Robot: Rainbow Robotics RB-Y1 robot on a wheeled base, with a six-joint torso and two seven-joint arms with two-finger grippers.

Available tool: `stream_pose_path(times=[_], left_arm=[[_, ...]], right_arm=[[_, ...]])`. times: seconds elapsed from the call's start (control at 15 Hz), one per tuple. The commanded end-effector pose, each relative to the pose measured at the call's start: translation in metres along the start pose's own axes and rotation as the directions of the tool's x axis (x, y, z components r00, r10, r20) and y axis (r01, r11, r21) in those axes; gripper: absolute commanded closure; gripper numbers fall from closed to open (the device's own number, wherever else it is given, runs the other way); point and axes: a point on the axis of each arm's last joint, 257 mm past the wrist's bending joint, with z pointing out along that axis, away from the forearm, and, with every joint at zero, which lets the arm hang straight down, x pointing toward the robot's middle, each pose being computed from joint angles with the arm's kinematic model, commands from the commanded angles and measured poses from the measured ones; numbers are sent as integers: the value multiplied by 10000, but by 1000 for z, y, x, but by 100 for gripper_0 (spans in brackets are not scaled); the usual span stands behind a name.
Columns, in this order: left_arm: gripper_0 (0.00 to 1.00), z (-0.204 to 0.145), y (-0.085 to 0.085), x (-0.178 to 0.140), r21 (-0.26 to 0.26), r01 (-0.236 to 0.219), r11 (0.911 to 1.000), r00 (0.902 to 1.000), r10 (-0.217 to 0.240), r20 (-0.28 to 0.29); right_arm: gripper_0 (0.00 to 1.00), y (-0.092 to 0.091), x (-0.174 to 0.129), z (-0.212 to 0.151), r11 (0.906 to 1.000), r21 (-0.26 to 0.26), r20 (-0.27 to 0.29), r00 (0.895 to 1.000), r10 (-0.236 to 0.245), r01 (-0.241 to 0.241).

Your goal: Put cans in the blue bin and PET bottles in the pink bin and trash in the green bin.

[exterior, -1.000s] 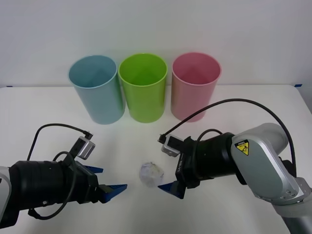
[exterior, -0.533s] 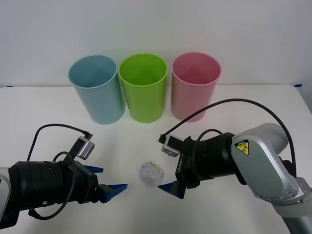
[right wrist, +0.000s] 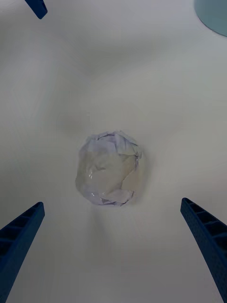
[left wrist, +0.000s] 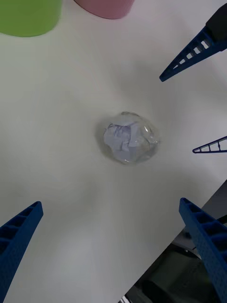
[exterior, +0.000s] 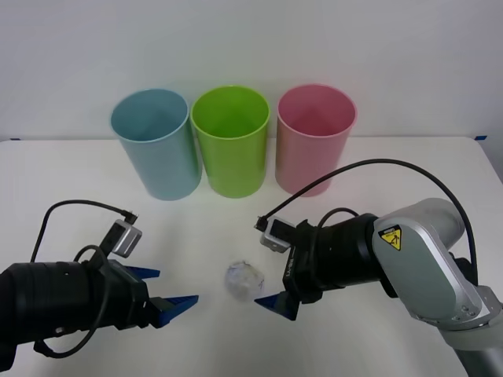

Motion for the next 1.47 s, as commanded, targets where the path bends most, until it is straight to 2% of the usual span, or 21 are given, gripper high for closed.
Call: stream_pose_path(times=[0.07, 0.53, 0.8, 1.2, 1.47], left_arm=[[0, -7, 0, 2, -44, 62, 10000, 9999, -61, 92], [0, -27, 2, 10, -186, -137, 9997, 9996, 142, 258], [0, -37, 3, 16, -80, -251, 9997, 9989, 254, 385], [0, -57, 3, 28, 225, -412, 9989, 9990, 408, 170], [0, -66, 0, 30, 392, -437, 9983, 9983, 421, 404]], right_arm=[[0, 0, 0, 0, 10000, 1, 0, 10000, -1, 1], [0, 0, 0, 0, 10000, 1, 0, 10000, -1, 1], [0, 0, 0, 0, 10000, 1, 0, 10000, -1, 1], [0, 0, 0, 0, 10000, 1, 0, 10000, -1, 1], [0, 0, 0, 0, 10000, 1, 0, 10000, -1, 1]])
